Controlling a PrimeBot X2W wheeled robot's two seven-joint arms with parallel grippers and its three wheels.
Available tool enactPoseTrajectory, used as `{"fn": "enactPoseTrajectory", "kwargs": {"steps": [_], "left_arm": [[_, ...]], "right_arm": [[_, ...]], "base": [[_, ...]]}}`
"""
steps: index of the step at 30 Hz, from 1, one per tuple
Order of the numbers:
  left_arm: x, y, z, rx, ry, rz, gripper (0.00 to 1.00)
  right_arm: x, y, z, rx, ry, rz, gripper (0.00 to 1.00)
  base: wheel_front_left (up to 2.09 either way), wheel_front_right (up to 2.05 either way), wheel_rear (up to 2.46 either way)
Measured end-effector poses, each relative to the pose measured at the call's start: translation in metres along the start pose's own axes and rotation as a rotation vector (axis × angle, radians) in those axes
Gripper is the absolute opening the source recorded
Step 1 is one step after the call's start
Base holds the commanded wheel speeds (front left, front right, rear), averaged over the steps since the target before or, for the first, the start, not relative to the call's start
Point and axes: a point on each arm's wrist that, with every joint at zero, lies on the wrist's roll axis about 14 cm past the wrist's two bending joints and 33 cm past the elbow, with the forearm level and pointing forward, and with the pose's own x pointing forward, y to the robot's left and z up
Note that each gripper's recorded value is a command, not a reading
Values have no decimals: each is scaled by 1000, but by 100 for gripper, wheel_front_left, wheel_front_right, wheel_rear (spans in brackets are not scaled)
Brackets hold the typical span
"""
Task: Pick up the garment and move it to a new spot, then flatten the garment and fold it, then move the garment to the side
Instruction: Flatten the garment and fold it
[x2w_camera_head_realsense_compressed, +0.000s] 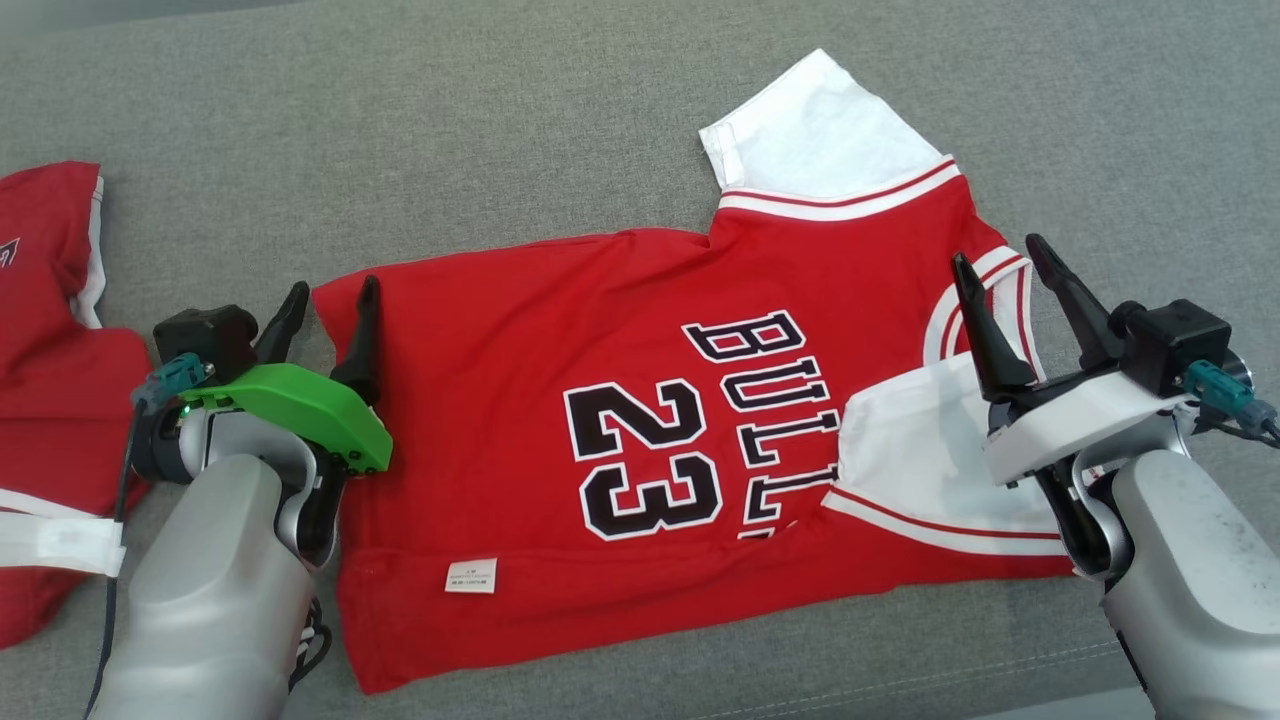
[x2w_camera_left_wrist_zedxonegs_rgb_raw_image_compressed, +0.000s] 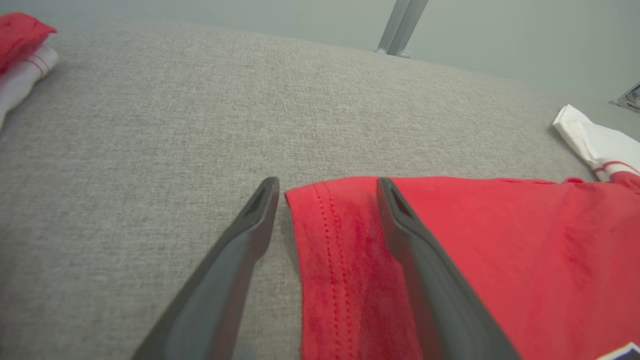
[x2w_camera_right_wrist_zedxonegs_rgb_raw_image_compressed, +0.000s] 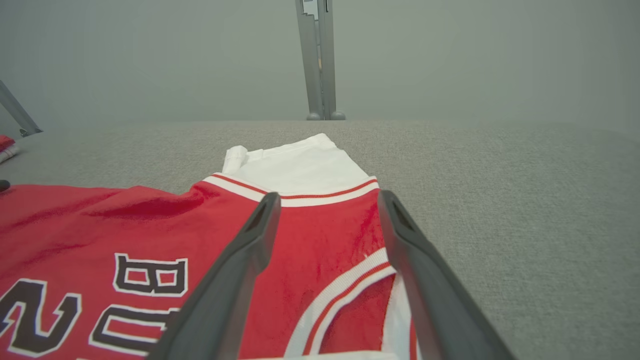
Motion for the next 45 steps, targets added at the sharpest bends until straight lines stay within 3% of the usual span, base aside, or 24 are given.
{"fn": "enactPoseTrajectory", "kwargs": {"steps": [11, 12, 13, 16, 23, 27, 33, 38, 45], "left_arm": [[2, 8, -11, -2, 27, 33, 97], [3, 8, -10, -3, 27, 33, 87], [5, 8, -10, -3, 28, 34, 71], [7, 8, -11, -3, 31, 32, 0], [10, 2, -7, 38, 23, 3, 0], [12, -7, 7, 60, -24, -29, 0], [12, -24, 25, 86, -90, -75, 0], [5, -16, 25, 93, -97, -55, 0], [3, -5, 21, 103, -87, -34, 0]], "right_arm": [[21, -7, 25, -25, -62, 13, 100], [23, -8, 27, -31, -67, 14, 100], [24, -10, 30, -35, -72, 12, 100], [30, -19, 37, -56, -83, 6, 100], [55, -32, 46, -80, -62, 1, 100], [83, -30, 42, -77, 43, 19, 100], [117, -31, 14, -76, 276, 20, 100], [144, -15, -12, -99, 429, 63, 100], [168, -7, -39, -144, 520, 87, 100]], "base": [[0, 0, 0], [0, 0, 0], [0, 0, 0], [0, 0, 0], [0, 0, 0], [0, 0, 0], [0, 0, 0], [0, 0, 0], [0, 0, 0]]}}
